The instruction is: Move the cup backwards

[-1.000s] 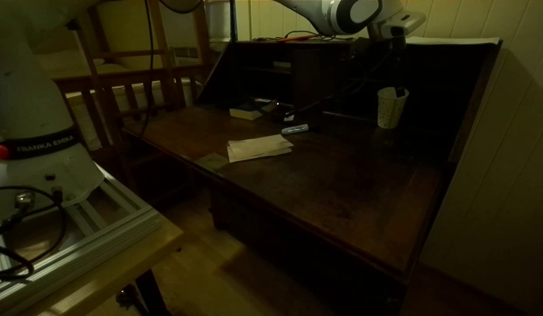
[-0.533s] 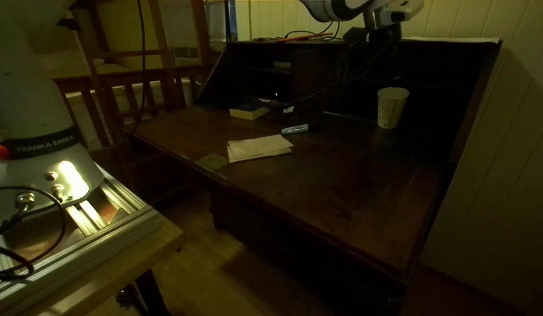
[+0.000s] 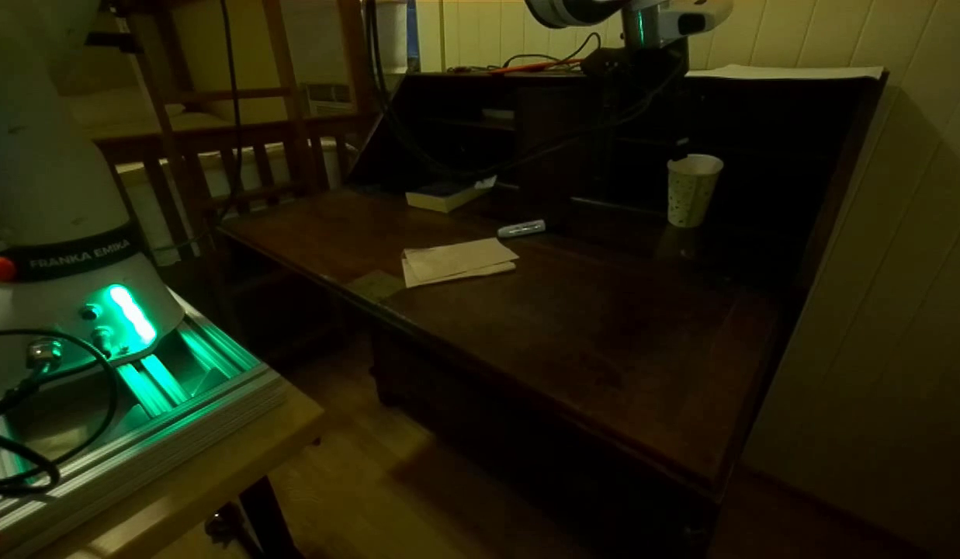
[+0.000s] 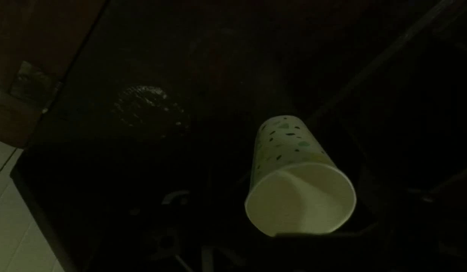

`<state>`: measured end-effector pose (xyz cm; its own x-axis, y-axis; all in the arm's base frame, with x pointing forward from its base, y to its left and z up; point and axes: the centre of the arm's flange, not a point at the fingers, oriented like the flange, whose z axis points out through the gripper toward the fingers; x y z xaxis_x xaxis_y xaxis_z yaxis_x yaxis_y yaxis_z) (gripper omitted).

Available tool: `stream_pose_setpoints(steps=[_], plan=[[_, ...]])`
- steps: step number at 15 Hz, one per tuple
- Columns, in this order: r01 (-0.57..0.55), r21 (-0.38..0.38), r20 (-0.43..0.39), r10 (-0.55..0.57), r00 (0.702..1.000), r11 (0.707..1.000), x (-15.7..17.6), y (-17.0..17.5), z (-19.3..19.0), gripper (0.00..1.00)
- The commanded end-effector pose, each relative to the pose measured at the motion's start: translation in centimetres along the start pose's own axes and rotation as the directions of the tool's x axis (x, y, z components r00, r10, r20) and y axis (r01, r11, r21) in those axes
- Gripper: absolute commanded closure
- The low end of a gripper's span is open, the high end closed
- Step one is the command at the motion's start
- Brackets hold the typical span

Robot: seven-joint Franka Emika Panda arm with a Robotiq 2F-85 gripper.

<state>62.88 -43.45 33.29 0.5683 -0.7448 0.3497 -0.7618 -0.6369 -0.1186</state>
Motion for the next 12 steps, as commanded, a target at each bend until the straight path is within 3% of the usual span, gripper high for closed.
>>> stream_pose_setpoints(steps=[1, 7, 8, 12], plan=[[0.074, -0.012, -0.023, -0.075, 0.997, 0.997, -3.5, 1.5, -0.8, 0.00], [0.082, 0.004, -0.175, -0.080, 0.981, 0.997, -3.7, 1.2, 1.8, 0.00], [0.079, -0.001, -0.145, -0.078, 0.986, 0.997, -2.5, 1.1, 1.5, 0.00], [0.082, -0.002, -0.162, -0.081, 0.983, 0.997, -2.9, 1.1, 2.0, 0.00]])
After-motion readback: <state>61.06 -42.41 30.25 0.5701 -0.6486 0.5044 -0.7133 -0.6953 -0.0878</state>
